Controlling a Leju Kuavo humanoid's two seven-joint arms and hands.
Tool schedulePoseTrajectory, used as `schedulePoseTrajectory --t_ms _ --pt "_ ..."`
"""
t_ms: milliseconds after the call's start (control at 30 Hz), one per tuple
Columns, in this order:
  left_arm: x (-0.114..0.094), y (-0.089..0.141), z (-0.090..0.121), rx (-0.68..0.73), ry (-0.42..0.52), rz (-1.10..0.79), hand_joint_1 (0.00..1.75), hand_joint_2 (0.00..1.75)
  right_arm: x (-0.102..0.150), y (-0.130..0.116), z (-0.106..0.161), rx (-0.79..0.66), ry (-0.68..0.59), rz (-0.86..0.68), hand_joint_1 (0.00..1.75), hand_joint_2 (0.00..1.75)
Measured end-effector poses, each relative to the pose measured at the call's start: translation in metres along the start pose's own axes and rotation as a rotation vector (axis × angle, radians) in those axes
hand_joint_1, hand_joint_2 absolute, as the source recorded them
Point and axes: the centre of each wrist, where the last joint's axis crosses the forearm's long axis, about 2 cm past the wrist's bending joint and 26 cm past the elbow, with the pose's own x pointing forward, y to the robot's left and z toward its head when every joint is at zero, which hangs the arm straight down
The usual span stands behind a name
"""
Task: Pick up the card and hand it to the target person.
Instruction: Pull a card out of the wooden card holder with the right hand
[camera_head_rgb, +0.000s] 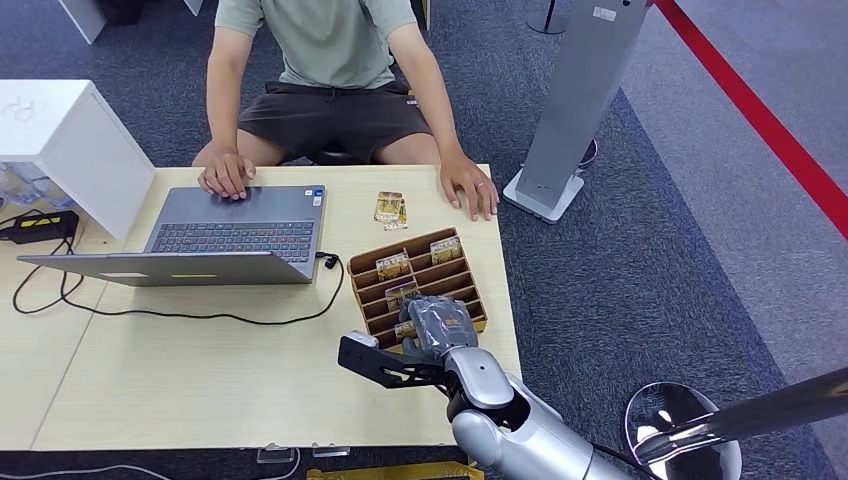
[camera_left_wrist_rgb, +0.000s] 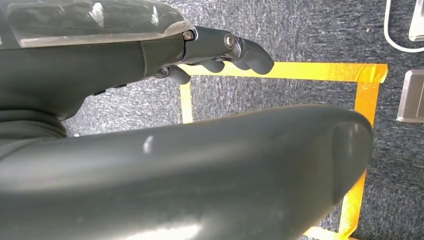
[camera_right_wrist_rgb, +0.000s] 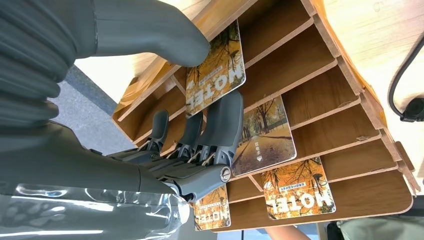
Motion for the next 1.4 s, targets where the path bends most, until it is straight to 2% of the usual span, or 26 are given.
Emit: schedulePoseTrajectory --t_ms 267,767,967,1100,1333,1400 --pt "0.0000 0.0000 0.0000 0.000 0.000 0.000 0.00 0.00 -0.0014 -0.0003 -0.0004 0.000 0.004 -0.004 0.89 1.75" --pt "0.0000 0.0000 0.0000 0.001 0.000 0.000 0.00 0.00 -0.0018 0.0006 0.0000 0.006 0.003 -0.007 0.96 1.75" --pt "0.0000 0.0001 0.0000 0.003 0.001 0.001 0.00 0.00 -0.0028 0.0021 -0.0005 0.013 0.002 -0.006 1.04 1.75" --pt "0.0000 0.0001 0.0000 0.004 0.001 0.002 0.00 0.00 -0.0034 0.0031 -0.0007 0.017 0.001 -0.005 1.35 1.75" --pt "0.0000 0.0001 0.0000 0.005 0.001 0.002 0.00 0.00 -0.0035 0.0034 -0.0011 0.020 -0.002 -0.009 1.68 1.75" --pt "0.0000 0.0001 0.0000 0.006 0.001 0.002 0.00 0.00 -0.0034 0.0034 -0.0011 0.022 -0.003 -0.011 1.72 1.75"
